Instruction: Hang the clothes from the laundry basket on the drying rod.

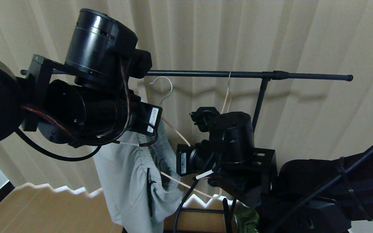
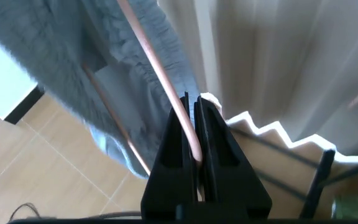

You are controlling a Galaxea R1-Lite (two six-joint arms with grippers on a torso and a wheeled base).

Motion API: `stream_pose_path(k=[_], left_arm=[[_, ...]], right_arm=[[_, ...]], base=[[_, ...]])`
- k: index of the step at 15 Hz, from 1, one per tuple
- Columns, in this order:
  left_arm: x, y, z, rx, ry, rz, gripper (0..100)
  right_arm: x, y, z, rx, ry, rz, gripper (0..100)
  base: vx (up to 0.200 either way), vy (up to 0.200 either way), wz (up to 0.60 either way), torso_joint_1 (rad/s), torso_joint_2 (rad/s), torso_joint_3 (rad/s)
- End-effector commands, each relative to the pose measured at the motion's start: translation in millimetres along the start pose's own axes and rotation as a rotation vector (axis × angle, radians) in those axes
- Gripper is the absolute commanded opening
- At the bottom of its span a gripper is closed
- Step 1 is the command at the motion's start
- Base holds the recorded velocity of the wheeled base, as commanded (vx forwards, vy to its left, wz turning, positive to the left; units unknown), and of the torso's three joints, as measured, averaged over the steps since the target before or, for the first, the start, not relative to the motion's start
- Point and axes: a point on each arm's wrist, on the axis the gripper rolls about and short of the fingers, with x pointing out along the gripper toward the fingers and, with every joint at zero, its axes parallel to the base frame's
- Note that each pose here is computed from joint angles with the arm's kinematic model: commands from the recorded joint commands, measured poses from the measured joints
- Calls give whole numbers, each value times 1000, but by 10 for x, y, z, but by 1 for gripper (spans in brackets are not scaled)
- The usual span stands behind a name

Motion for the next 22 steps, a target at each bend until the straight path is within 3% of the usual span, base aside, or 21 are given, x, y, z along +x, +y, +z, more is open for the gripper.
stream_pose_path(k=[1,8,9,17,22], left_arm=[[-51,25,4,18,-10,-3,0],[-146,58,-52,51,-12,-84,0],[-143,57,-59,51,-10,-84,100],[-458,218,-92,29,-66,-86,100],[-722,421,-183,38,-120,-73,100]], right_arm=[[46,-49,7,-12,-16,-8,0],[52,-101,67,-19,-49,-12,0],[48,-100,72,-19,-50,-11,0],[-14,-215,221,2,-89,-37,0],[-187,-592,261,-50,-127,-110,0]], base=[[0,0,0,0,0,0],[0,0,0,0,0,0],[0,0,0,0,0,0],[0,0,0,0,0,0],[0,0,0,0,0,0]])
